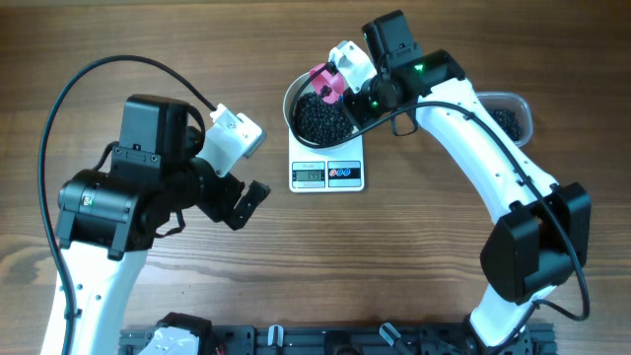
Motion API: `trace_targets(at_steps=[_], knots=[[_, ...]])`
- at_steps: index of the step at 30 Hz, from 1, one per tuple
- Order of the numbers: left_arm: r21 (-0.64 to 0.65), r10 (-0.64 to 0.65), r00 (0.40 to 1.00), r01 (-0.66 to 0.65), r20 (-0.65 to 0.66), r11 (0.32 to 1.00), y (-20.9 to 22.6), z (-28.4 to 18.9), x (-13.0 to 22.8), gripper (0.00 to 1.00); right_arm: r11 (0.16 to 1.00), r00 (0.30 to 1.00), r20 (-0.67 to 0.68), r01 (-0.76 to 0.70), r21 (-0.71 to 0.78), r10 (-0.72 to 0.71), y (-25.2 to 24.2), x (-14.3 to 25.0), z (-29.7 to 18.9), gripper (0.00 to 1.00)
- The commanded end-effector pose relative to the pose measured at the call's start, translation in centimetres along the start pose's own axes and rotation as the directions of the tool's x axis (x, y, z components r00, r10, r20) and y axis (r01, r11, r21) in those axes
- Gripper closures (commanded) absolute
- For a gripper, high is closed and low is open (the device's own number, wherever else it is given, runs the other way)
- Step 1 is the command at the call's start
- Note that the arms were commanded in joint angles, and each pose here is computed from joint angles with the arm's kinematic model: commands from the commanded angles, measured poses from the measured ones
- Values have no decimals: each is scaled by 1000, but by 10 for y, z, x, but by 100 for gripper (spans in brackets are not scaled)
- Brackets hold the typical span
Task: Scoop item into bowl and weigh 150g on scale
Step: 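Hold the tilted scoop over the bowl, shaking out small amounts, then move the scoop right back over the bean tub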
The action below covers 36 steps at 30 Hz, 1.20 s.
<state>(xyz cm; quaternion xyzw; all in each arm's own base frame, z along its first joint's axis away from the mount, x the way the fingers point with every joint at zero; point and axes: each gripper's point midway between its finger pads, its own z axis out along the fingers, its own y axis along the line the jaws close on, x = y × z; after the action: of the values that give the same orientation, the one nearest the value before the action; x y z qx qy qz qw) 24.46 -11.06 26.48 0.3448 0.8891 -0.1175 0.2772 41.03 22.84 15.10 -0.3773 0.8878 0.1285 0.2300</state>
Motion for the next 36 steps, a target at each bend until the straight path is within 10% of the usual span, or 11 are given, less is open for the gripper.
trace_targets(at_steps=[1,36], knots=[[-4,0,1000,0,14,1000,1,-3,-5,0,1000,998,58,22,0,-22,2,-14,-20,96],[-4,0,1000,0,14,1000,1,-3,-5,0,990,986,95,-130,-61,135,-9,-14,-31,96]])
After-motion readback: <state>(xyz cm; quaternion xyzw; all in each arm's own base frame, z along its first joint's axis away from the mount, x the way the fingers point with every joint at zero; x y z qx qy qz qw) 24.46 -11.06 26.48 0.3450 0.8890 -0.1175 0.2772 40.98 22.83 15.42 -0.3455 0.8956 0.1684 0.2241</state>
